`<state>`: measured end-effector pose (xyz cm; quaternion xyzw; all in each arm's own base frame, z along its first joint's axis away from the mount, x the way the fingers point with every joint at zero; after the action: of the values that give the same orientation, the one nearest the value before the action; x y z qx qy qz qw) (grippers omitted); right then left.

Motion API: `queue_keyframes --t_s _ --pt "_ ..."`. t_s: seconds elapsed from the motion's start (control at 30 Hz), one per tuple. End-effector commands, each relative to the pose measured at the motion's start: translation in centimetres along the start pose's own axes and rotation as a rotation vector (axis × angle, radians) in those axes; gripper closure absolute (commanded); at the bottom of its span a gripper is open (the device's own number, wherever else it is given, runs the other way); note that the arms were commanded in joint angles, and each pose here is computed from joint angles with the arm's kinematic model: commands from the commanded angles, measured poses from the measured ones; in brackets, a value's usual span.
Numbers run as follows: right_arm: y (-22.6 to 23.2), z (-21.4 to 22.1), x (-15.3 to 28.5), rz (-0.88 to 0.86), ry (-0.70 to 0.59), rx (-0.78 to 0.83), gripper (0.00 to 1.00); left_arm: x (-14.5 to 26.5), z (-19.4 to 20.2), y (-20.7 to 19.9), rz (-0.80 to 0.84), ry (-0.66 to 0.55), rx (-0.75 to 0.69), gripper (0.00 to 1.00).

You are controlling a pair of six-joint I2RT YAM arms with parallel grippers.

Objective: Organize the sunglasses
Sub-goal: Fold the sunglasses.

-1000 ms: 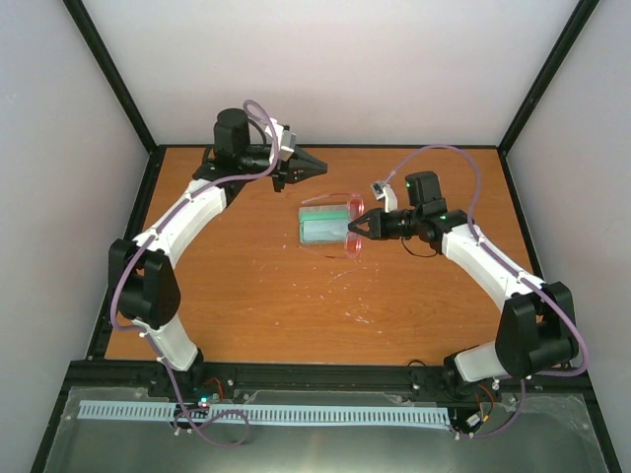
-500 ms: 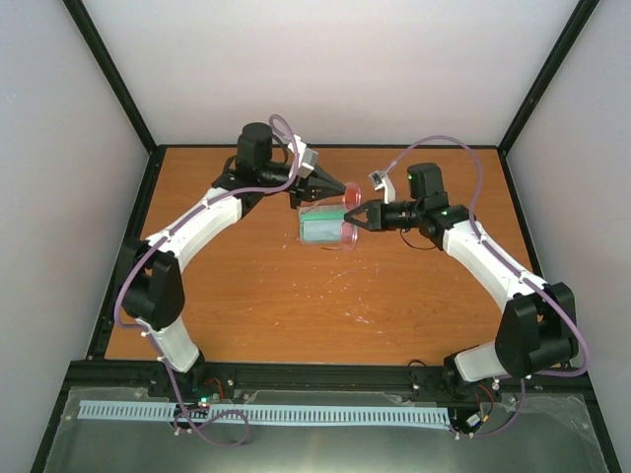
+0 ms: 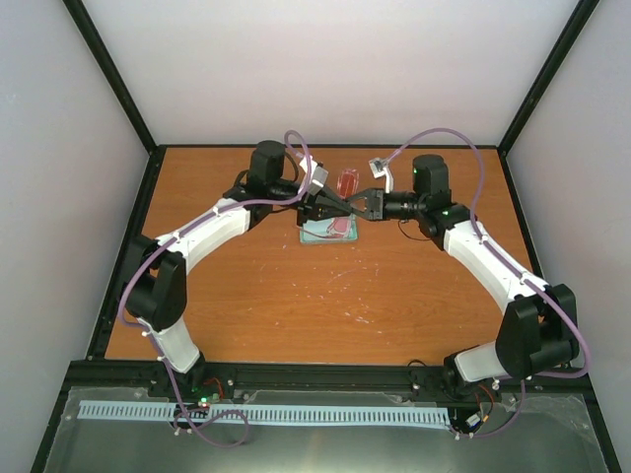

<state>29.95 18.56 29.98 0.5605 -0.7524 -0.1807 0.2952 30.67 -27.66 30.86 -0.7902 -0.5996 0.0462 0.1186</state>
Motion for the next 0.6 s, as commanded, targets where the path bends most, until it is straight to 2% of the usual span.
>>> queue_keyframes --t_s 0.0,0.13,0.2,0.27,0.37,0.43,0.57 --pt "2.3 -0.9 0.5 -0.136 -0.032 0.044 0.97 -0.5 0.7 0.4 0.005 0.003 0.001 0.91" --pt "2.7 -0.7 0.7 -0.141 -0.023 0.048 0.97 -0.6 1.0 0.7 -0.011 0.002 0.001 0.87" --pt "2.3 -0.2 0.7 -0.107 -0.010 0.041 0.97 -0.3 -0.1 0.9 -0.044 -0.008 -0.029 0.81" --pt "2.0 0.4 0.8 -0.087 0.000 0.030 0.97 1.5 -2.6 1.3 -0.139 -0.063 -0.062 0.69" --pt "1.4 1.4 0.7 -0.055 0.015 0.009 0.97 5.6 -7.0 1.4 -0.256 -0.189 -0.176 0.63" --pt "0.8 1.8 0.6 -0.009 0.023 -0.004 0.97 7.8 -10.0 1.5 -0.308 -0.208 -0.251 0.68" --pt "-1.0 2.1 -0.1 0.064 0.045 -0.049 0.97 10.1 -13.3 -0.6 -0.296 -0.145 -0.340 0.95"
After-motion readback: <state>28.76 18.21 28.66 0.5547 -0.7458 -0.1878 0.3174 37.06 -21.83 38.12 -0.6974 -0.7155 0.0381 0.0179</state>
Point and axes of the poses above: each gripper's point midway between its finger pads, its own x axis back along the fingers, its own y axis along the line the jaws close on, z = x × y, the point moved 8 cm from there along x, back along the fingers, and after that the axes turned 13 degrees about x, right-handed, at the moved point
